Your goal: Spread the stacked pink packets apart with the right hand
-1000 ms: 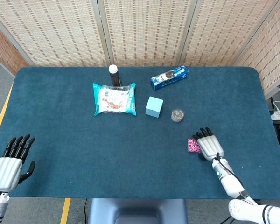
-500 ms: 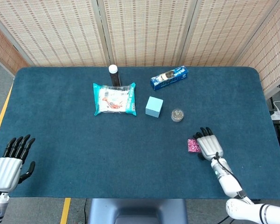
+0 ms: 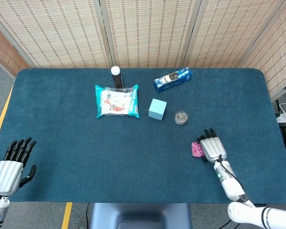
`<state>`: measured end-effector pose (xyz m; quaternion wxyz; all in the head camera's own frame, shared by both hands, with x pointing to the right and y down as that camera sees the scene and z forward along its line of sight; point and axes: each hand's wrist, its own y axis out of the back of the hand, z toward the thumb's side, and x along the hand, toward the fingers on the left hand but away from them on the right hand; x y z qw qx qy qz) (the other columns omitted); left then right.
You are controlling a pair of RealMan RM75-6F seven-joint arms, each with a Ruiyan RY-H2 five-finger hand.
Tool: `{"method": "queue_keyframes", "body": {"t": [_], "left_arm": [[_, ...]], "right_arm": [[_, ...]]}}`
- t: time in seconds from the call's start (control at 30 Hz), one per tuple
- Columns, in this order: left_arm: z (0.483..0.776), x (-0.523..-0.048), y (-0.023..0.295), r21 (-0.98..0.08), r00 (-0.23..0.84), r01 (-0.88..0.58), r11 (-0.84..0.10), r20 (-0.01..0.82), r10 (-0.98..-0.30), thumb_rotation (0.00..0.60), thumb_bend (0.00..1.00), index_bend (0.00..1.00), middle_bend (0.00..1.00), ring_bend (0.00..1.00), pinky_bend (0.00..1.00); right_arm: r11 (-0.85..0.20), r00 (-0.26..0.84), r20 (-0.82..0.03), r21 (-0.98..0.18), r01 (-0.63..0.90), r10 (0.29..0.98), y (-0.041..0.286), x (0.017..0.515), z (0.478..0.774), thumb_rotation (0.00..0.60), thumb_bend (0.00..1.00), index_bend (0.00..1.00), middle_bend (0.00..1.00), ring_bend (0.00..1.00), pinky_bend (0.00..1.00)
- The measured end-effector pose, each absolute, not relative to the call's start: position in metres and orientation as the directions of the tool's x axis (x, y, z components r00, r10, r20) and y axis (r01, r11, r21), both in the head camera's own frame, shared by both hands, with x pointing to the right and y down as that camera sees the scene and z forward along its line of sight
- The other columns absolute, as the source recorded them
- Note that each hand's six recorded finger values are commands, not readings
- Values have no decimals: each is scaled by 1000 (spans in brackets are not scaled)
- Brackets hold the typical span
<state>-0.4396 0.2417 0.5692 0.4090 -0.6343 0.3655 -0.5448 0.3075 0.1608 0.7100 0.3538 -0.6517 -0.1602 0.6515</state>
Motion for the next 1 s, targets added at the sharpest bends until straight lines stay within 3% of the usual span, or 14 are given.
{"method": "queue_keyframes", "body": {"t": [0.2,0.67,1.0], "left_arm": [[570,-440,241,-917,138,-16,-399,394,-909,600,473,0,0,0,64],[570,-440,242,-916,138,-16,-400,394,-909,600,472,0,0,0,64],[569,-440,241,-918,137,-18,-395,389,-911,600,473,0,0,0,64]], "right_arm": [[-697,100,-735,-671,-253,671,161,306,710,600,185,367,268,78,0],[-680,96,-716,-690,-247,691,158,304,709,600,185,564,398,227,2],[-659,98,-697,-708,-254,710,157,301,708,600,191,643,419,250,4]]}}
